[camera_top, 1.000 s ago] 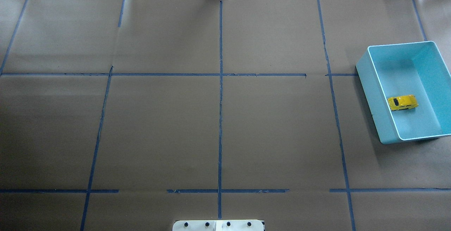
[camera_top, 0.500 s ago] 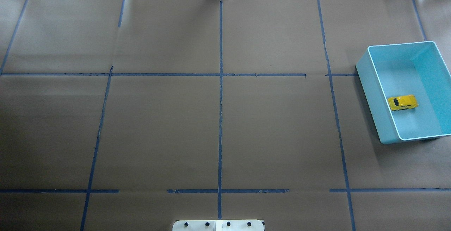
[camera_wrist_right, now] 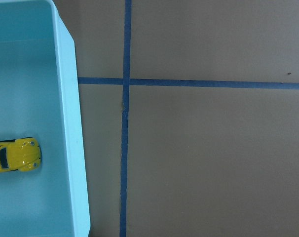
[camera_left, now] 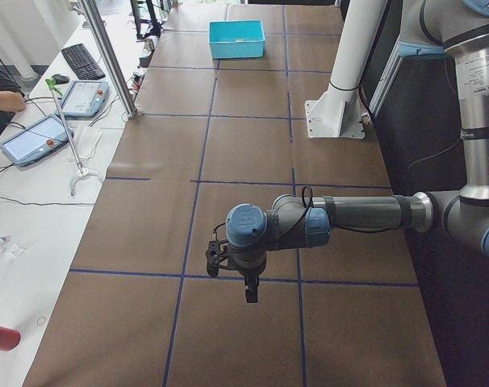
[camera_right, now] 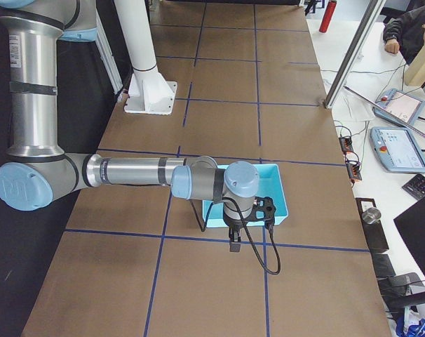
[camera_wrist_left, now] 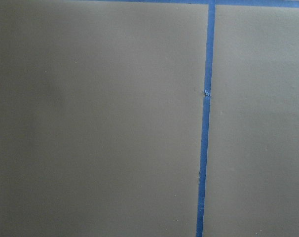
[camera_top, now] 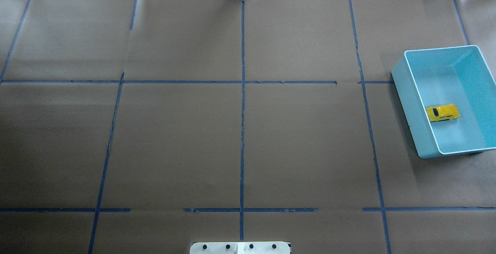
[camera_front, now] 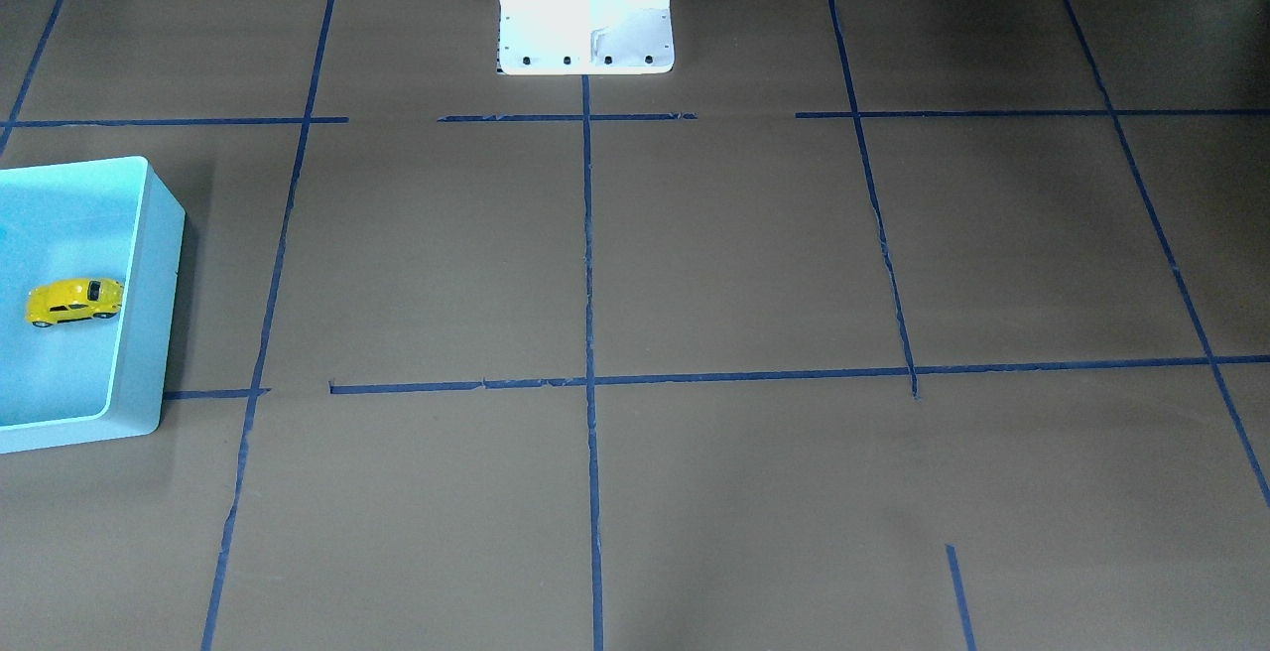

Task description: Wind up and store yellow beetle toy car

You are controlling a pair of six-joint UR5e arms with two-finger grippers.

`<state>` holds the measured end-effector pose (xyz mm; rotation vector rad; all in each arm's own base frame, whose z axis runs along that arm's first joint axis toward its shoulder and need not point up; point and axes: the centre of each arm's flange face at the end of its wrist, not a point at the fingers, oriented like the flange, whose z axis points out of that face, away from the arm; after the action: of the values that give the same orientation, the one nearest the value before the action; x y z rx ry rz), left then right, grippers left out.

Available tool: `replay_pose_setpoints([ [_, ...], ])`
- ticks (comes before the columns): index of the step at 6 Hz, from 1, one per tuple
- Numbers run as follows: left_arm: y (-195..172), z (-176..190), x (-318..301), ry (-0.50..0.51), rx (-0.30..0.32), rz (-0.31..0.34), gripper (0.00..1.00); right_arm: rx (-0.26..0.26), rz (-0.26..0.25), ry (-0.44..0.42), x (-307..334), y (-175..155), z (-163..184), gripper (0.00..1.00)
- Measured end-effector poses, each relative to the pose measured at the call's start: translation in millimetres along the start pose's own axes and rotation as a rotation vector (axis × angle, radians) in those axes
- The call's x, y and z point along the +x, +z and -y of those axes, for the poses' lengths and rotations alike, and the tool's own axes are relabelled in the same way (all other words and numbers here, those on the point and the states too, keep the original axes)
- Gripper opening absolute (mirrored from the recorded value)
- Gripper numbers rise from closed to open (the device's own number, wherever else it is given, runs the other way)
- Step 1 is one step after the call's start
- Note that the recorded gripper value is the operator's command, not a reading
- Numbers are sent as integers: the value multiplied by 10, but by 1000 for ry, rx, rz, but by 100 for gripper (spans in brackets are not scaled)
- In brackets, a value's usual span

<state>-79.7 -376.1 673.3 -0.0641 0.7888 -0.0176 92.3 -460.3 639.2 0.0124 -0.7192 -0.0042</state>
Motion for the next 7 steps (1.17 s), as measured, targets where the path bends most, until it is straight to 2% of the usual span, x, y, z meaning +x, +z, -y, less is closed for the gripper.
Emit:
replay_pose_setpoints([
  [3,-44,-6,39,6,9,-1,100,7,10,-4,-122,-140,7,100],
  [7,-122,8,133,22,26,-19,100,9,12,-19,-123,-127,-16,100],
])
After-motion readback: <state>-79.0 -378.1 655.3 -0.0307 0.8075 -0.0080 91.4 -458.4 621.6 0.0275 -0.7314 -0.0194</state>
